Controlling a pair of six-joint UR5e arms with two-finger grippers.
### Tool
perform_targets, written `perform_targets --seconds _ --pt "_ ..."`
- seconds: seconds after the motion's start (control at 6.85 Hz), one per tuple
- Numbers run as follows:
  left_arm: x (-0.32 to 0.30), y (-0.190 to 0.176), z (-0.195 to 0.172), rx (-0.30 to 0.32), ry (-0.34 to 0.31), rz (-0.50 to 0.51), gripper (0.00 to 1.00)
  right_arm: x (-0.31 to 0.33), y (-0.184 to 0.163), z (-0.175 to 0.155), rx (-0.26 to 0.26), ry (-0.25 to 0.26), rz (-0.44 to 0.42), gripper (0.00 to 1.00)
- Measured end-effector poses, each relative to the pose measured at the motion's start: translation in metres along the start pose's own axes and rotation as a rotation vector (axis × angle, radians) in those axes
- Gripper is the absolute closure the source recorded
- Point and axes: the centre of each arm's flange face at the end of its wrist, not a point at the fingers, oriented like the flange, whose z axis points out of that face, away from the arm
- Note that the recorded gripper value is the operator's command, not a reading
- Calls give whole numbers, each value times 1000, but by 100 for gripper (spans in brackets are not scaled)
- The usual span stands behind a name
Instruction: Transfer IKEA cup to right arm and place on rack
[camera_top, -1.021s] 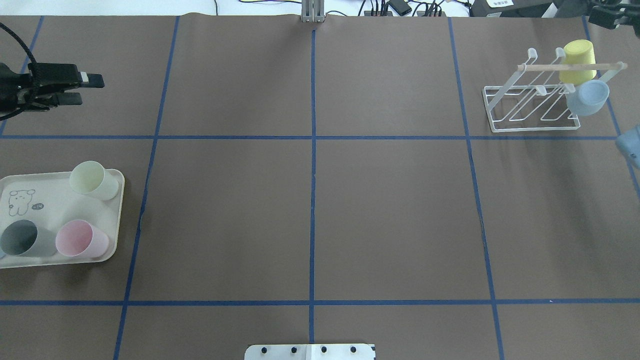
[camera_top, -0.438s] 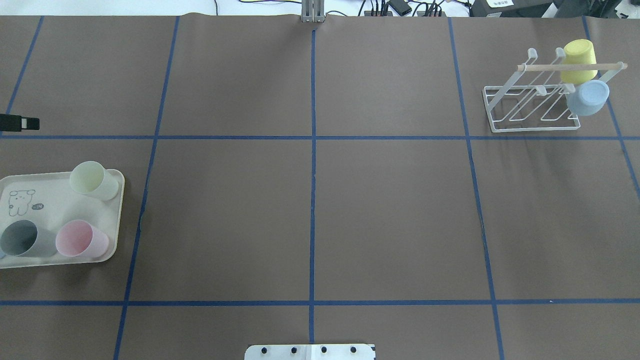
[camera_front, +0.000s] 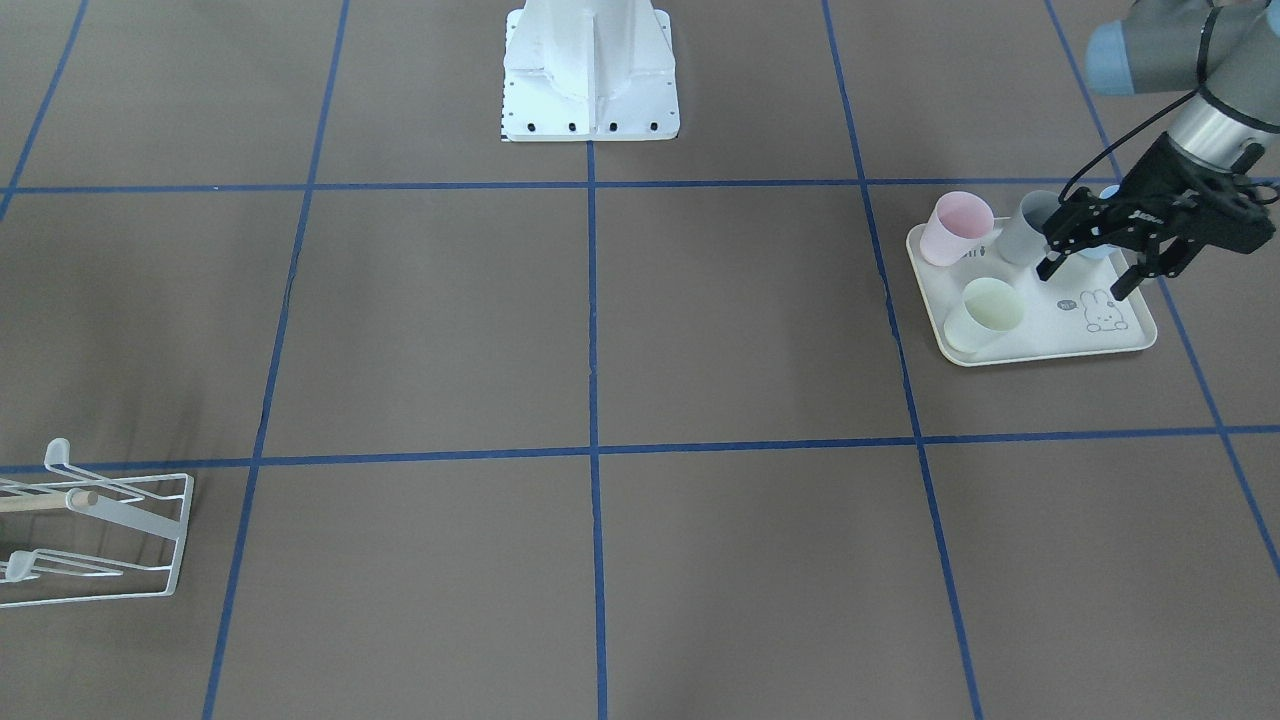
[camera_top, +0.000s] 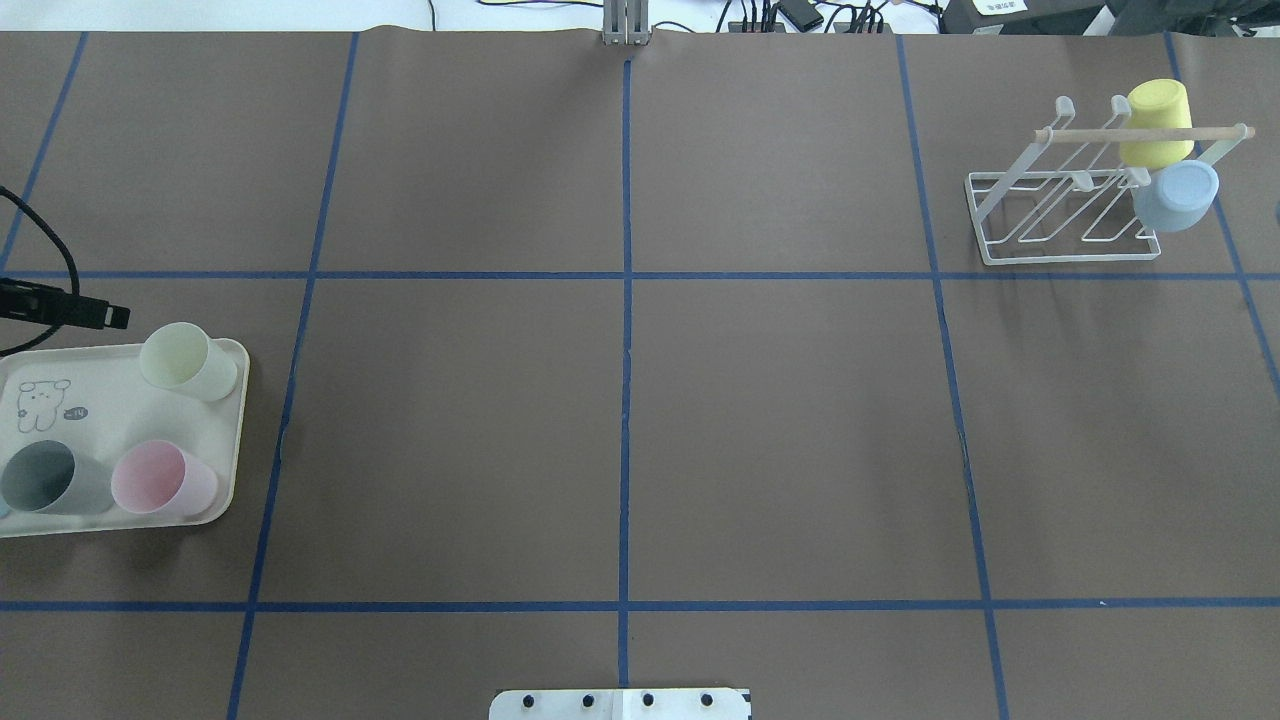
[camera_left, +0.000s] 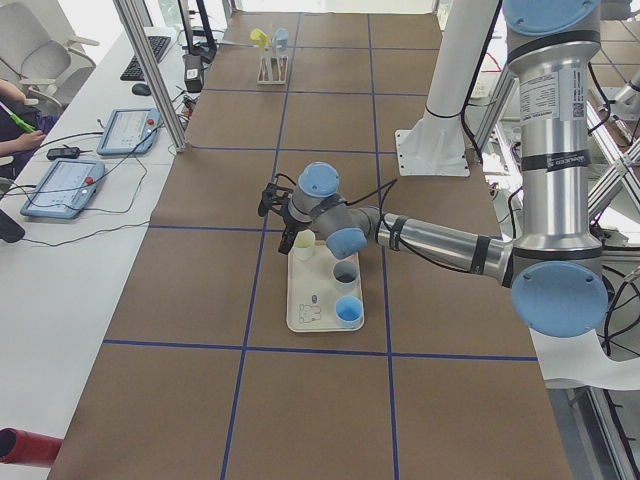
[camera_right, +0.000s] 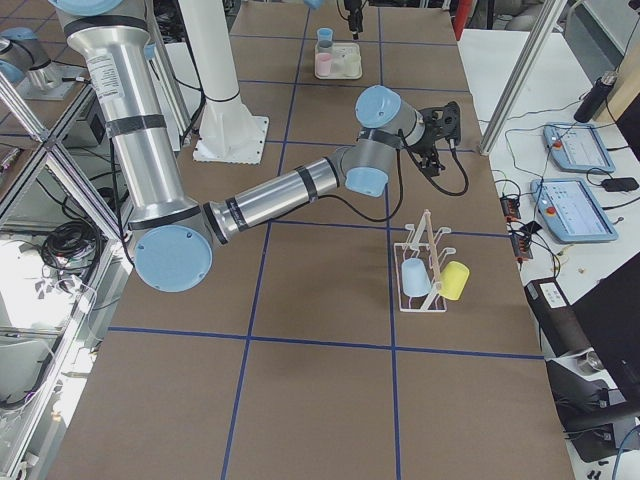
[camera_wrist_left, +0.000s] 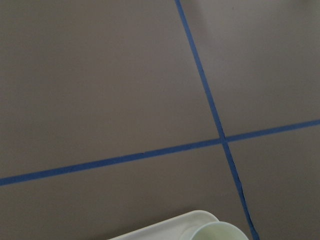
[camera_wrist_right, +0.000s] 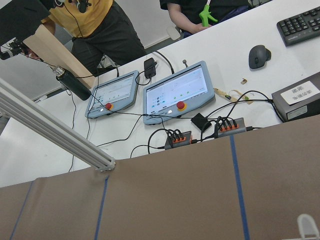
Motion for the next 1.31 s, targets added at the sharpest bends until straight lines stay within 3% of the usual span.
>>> perform_targets --seconds 0.15,0.44,0.73,1.02,1.31 --pt "6 8 18 -45 -4 10 2 -11 7 0 -35 -24 38 0" --pt "8 15 46 -98 -11 26 15 -19 12 1 -60 -41 60 0" --pt "4 10 64 -117 -20 31 36 -24 13 0 -63 -48 65 0" --pt "2 9 69 -122 -23 29 100 -27 13 0 -63 -53 64 0" --pt "2 8 67 -121 -24 27 100 -27 12 1 -63 -53 63 0"
